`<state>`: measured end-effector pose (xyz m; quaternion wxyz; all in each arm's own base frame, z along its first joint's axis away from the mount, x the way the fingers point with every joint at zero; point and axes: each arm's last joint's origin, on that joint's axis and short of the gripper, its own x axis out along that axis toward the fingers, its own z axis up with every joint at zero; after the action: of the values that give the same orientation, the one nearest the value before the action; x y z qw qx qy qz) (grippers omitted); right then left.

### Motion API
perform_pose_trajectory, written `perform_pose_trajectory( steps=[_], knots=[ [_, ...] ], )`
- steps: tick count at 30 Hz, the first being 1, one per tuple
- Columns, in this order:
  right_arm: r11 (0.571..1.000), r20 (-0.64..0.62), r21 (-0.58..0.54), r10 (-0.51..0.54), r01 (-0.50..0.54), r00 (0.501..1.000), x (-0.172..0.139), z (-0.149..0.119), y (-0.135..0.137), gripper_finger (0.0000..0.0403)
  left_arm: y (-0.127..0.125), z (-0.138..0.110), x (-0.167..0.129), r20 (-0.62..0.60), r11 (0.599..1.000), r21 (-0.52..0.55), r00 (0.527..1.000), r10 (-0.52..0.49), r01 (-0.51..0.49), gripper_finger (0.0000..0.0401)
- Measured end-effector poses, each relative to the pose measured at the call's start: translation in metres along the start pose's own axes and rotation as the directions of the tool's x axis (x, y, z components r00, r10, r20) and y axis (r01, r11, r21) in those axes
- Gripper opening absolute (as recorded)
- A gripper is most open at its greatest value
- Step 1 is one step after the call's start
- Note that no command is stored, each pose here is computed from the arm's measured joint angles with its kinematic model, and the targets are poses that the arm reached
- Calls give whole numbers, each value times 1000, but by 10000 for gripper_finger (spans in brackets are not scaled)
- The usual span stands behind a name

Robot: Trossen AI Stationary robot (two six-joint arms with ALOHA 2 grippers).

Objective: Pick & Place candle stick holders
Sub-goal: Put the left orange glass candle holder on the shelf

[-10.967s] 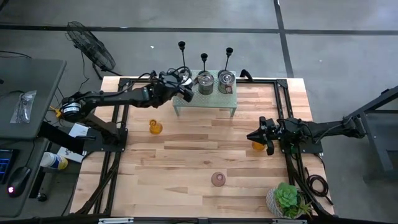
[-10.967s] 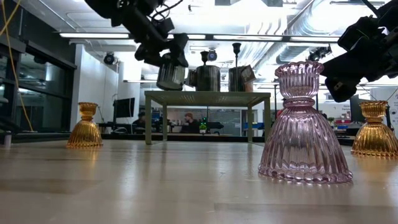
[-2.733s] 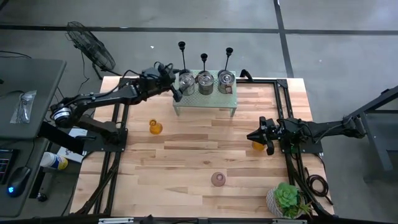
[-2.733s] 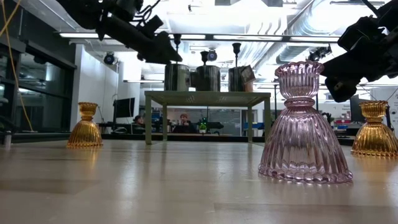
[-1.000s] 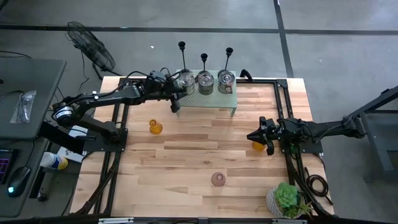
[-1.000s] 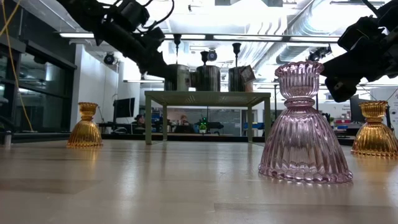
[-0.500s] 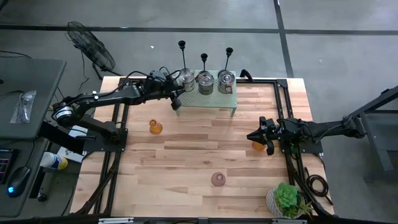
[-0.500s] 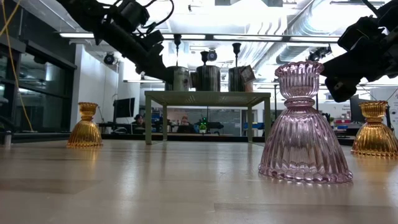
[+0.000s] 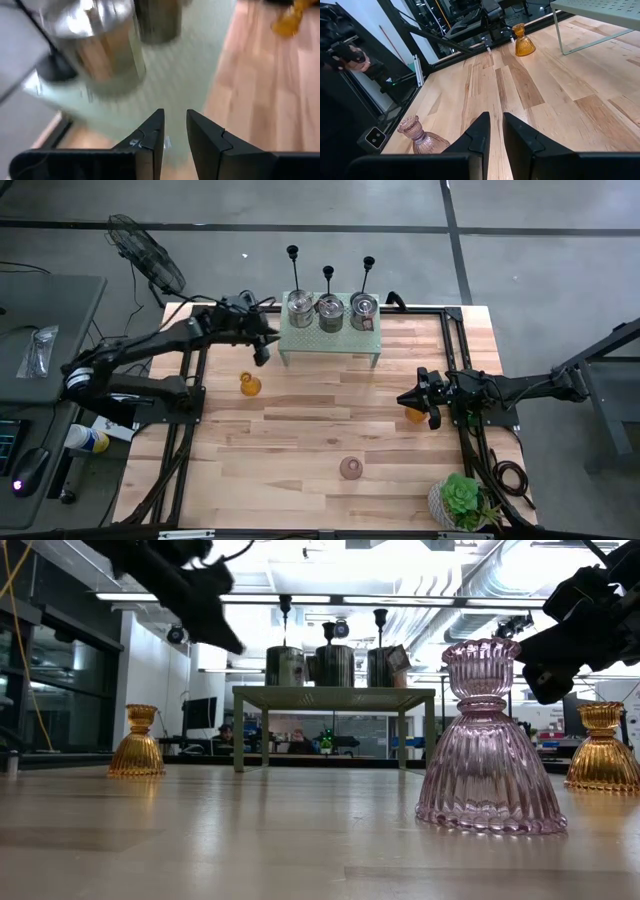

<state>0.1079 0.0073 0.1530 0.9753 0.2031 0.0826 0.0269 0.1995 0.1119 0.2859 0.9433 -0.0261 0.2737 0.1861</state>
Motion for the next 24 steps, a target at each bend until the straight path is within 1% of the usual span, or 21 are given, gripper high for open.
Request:
perform_pose_trajectory(
  steps=[4,7,10,13,15,17,21,24],
  knots=[
    [1000,0,0,0,0,1000,0,0,0,44,-4,-12,-23,-105,999,-32,994,-10,6,78],
    [1000,0,0,0,0,1000,0,0,0,44,-6,-21,-34,-182,990,-138,983,-22,-3,78],
    [1000,0,0,0,0,1000,0,0,0,44,-7,-30,-38,-269,973,-227,963,-17,-46,79],
    [1000,0,0,0,0,1000,0,0,0,44,-8,-38,-41,-356,973,-222,934,-20,-64,90],
    [1000,0,0,0,0,1000,0,0,0,44,-9,-42,-43,-395,974,-215,918,-28,-63,108],
    [1000,0,0,0,0,1000,0,0,0,44,-9,-46,-44,-439,977,-204,898,-39,-57,137],
    [1000,0,0,0,0,1000,0,0,0,44,-10,-53,-48,-513,980,-180,858,-22,-83,211],
    [1000,0,0,0,0,1000,0,0,0,44,-11,-59,-50,-568,988,-148,822,-50,-43,267]
  ],
)
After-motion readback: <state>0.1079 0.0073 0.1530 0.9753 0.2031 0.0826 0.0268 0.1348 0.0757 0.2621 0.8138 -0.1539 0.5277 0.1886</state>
